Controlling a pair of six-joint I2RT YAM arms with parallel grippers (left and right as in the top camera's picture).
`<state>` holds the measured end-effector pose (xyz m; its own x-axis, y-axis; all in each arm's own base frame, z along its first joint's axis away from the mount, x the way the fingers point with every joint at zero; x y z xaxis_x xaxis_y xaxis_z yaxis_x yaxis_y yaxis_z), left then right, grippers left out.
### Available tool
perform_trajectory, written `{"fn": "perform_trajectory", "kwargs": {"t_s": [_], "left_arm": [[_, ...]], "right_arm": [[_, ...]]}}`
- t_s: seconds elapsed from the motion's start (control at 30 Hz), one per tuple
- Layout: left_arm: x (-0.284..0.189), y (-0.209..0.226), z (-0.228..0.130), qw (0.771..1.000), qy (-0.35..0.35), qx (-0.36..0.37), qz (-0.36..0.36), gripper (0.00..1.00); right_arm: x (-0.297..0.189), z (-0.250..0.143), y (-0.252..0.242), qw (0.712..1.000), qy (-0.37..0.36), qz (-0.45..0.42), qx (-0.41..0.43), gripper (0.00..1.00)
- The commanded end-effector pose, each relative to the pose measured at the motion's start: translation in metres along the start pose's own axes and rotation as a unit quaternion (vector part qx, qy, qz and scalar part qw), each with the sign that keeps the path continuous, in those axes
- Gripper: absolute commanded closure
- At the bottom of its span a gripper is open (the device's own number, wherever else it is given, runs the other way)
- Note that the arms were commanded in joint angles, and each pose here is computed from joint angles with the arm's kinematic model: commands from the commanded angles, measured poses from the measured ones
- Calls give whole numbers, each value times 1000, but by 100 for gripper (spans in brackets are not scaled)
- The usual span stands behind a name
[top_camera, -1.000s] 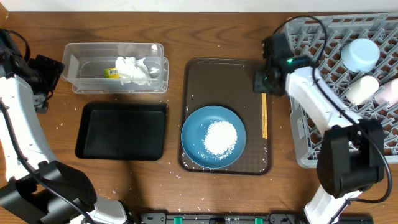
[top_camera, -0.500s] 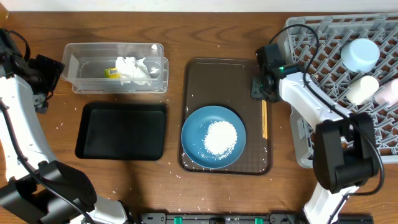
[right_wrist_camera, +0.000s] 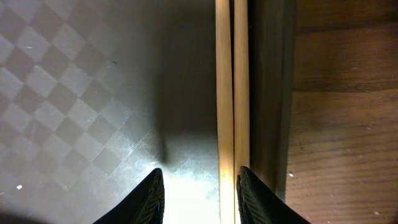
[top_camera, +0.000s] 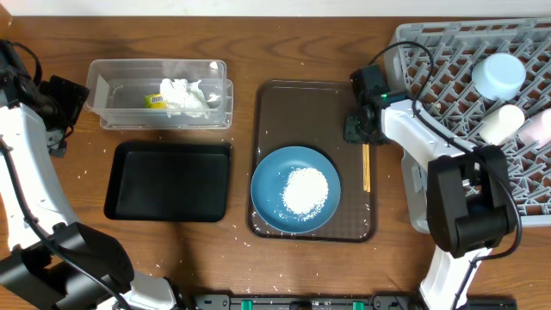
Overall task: Sort waste into correct bins and load items into the dishwasher rack
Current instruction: 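Reach right gripper to the wooden chopstick on the brown tray, then grasp the chopstick and carry it into the rack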
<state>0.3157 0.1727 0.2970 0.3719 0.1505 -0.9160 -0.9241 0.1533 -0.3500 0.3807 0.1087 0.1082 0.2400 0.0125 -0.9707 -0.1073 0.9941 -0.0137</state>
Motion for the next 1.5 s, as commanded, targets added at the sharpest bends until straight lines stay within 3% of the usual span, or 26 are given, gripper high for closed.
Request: {"fn": "perform_trajectory", "kwargs": {"t_s": [0.0,0.33,0.47,0.63,0.9,1.17,1.47], "left_arm": [[3,1,0,1000,1,4,6,9],[3,1,0,1000,1,4,6,9],[3,1,0,1000,1,4,6,9],[3,1,0,1000,1,4,6,9],[3,1,1,1000,0,4,5,9],[3,1,0,1000,1,4,6,9],[3,1,0,1000,1,4,6,9]], "right_arm": [[12,-4,5,1000,13,-4,-2,64],[15,-7,5,1000,24,-6,-2,67],[21,-9,5,1000,30,-7,-2,85],[15,-4,7,1000,22,10,10,99],[-48,38,-19,999,-45,16,26,99],[-129,74,-88,991,-131,-18,-24,99],[-139,75,-152,987,-150,-43,-25,99]]}}
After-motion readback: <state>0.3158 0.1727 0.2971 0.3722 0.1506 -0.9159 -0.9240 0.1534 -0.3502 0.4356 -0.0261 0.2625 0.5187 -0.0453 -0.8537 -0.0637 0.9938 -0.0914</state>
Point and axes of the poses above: each gripper's point midway between its finger pads, its own x axis out along the fingers, its own y axis along the line the jaws close on, z = x × y, the point moved 10 cm from there along -x, back along the fingers, and after that the axes turned 13 degrees about -x, right-handed, at the moved point
